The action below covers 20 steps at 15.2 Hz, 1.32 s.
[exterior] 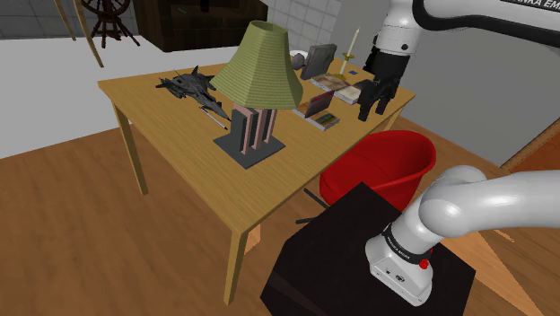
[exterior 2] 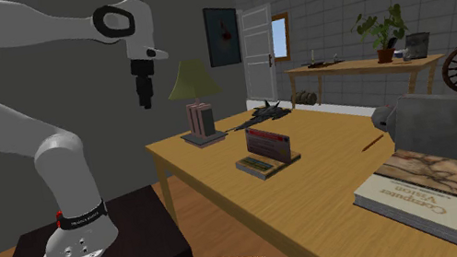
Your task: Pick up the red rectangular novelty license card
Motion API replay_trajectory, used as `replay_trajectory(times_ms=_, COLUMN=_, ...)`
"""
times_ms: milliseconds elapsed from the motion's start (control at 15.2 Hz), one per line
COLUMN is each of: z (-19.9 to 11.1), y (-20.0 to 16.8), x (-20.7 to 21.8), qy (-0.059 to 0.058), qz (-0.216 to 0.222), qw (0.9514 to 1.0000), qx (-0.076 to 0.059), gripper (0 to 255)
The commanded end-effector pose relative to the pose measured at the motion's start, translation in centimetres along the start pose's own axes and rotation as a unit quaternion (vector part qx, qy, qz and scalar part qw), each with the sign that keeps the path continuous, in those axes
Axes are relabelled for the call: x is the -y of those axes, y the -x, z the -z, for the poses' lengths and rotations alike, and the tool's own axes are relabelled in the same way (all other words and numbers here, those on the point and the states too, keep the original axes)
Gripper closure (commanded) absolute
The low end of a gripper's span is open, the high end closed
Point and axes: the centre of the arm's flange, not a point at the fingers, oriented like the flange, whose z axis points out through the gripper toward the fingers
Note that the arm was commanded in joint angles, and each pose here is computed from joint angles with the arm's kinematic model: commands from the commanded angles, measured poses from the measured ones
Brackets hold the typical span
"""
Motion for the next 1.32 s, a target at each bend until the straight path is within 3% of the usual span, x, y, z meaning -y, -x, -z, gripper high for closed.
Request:
replay_trajectory(times_ms=0, z=0.0, y=0.0, x=0.0, qy=0.000, qz=0.000, qw=1.0000, qx=0.000, gripper=0)
replay_trajectory(times_ms=264, z=-0.7, y=-4.9, x=0.1, qy=-0.005, qz=-0.084, qw=0.9964, qx=-0.010, gripper=0)
replay_trajectory(times_ms=594, z=-1.5, y=-11.0, x=-1.0, qy=-0.010, qz=-0.189, qw=0.9817, qx=-0.022, gripper=0)
replay_trajectory(times_ms=924, z=-2.2, y=-16.7, x=-3.3, qy=-0.016, qz=-0.292, qw=0.9558, qx=-0.033, gripper=0)
replay_trajectory(times_ms=1254, z=-2.8, y=-21.8, x=-6.8, qy=-0.022, qz=-0.391, qw=0.9191, qx=-0.045, gripper=0)
